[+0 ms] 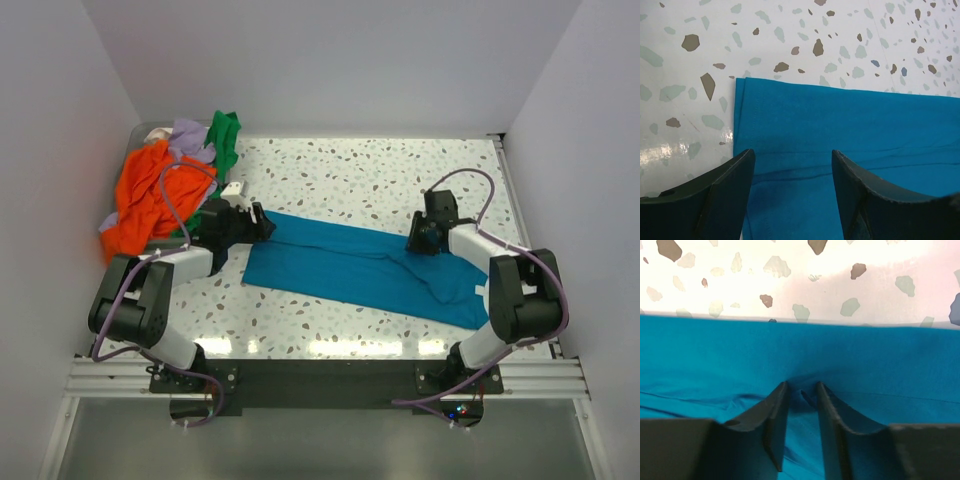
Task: Fold and stack the t-shirts
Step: Fold the tshirt
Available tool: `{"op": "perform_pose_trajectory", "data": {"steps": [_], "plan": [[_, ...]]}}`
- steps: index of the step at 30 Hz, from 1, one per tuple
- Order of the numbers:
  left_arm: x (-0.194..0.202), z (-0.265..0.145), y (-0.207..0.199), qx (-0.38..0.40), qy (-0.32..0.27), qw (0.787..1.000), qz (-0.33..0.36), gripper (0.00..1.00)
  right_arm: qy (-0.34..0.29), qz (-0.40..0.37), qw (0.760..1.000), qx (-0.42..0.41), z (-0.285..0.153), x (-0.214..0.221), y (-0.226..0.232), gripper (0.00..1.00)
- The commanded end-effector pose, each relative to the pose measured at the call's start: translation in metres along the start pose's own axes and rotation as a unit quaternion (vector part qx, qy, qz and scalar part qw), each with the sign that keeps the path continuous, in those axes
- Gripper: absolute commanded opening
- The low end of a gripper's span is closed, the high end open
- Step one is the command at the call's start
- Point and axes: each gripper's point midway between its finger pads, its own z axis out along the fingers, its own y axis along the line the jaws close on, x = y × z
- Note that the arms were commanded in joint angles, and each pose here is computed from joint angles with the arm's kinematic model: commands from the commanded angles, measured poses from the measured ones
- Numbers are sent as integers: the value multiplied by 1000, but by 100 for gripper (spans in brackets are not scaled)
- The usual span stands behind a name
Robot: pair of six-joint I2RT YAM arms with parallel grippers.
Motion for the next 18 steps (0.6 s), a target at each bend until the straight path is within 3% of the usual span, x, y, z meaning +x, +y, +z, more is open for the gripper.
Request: {"op": "perform_pose_trajectory", "data": {"steps": [1,5,10,18], "plan": [[-29,3,-11,21,-40,999,19,68,-29,-8,999,-14,-11,-19,11,31],[-28,3,-11,20,-40,999,19,68,-18,-9,1000,-16,-20,-12,12,23],[-27,2,-11,19,-39,999,19,68,-6,-12,1000,-13,-28,-1,9,0],[-27,2,-11,19,-38,999,18,68,18,-18,998,-56,-42,20,30,0]]}}
